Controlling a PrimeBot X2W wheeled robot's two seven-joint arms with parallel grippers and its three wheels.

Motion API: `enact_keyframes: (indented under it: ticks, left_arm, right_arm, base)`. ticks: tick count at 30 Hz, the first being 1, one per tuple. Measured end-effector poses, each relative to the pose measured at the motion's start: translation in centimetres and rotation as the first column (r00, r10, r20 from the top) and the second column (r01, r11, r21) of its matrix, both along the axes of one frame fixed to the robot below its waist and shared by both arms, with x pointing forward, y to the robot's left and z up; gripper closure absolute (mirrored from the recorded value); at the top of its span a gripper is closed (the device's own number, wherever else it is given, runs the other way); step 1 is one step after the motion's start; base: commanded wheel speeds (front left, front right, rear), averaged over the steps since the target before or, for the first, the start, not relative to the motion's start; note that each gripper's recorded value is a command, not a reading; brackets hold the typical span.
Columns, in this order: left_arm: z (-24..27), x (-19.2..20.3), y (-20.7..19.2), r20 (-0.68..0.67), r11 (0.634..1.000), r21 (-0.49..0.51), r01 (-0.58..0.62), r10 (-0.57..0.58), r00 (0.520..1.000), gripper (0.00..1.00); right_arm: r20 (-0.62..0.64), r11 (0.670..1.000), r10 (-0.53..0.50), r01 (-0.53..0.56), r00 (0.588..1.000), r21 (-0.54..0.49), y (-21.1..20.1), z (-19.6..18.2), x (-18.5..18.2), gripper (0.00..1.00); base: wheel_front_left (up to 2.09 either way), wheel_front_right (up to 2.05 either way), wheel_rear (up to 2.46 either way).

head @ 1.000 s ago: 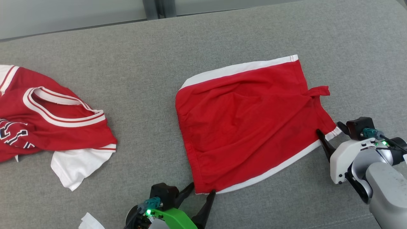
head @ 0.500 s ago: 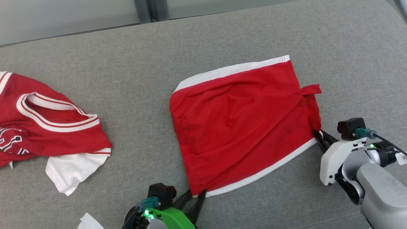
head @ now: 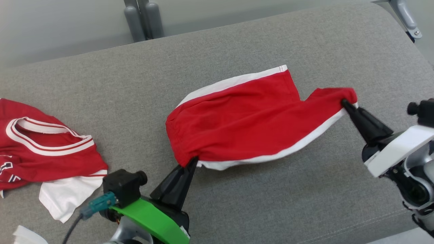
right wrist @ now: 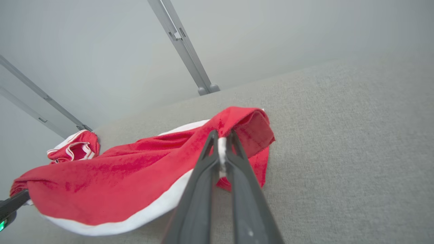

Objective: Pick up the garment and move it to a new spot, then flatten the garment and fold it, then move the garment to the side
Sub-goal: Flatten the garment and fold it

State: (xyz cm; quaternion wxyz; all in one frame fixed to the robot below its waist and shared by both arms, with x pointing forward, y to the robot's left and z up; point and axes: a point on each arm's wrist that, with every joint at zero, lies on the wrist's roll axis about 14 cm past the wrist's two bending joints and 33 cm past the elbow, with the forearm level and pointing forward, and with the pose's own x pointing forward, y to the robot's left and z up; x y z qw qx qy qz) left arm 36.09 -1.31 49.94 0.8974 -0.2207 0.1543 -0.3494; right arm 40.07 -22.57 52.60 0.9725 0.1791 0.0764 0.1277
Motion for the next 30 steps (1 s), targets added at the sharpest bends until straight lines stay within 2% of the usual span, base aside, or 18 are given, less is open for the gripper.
enact_keyframes:
  ticks: [6,8,13,17,23,26,30]
  left_arm:
    - [10.1,2.7,0.4,0.193,0.991,-0.122,0.054,-0.03,0.981,1.0]
    - [12.0,4.7,0.9,0.22,0.991,-0.118,0.055,-0.028,0.975,1.0]
    - [14.6,11.0,1.3,0.248,0.998,-0.057,0.022,-0.008,0.969,1.0]
    - [16.1,16.9,1.0,0.238,0.998,-0.057,-0.033,0.045,0.97,1.0]
    - [16.3,24.8,2.0,0.262,0.983,-0.031,-0.178,0.18,0.948,1.0]
    - [18.0,27.5,2.1,0.321,0.971,-0.095,-0.221,0.24,0.916,1.0]
    - [18.2,30.2,2.3,0.374,0.956,-0.132,-0.261,0.292,0.88,1.0]
  right_arm:
    - [0.197,1.0,0.008,-0.011,0.98,0.014,-1.5,8.6,1.1,1.0]
    - [0.238,1.0,0.029,-0.027,0.971,-0.015,-1.4,11.1,2.6,1.0]
    - [0.257,0.995,0.066,-0.046,0.964,-0.085,-0.1,14.2,7.7,1.0]
    - [0.29,0.993,0.035,0.001,0.957,-0.121,0.4,16.7,13.2,1.0]
    - [0.373,0.992,-0.059,0.096,0.926,-0.08,1.9,19.0,20.4,1.0]
    - [0.415,0.992,-0.123,0.115,0.902,0.045,2.4,20.0,22.6,1.0]
    - [0.451,0.981,-0.194,0.159,0.871,0.114,1.4,20.5,24.4,1.0]
  base:
    - [0.0,0.0,0.0]
    - [0.0,0.0,0.0]
    - [0.0,0.0,0.0]
    - [0.0,0.0,0.0]
    - [0.0,0.0,0.0]
    - [0.0,0.0,0.0]
    - [0.0,0.0,0.0]
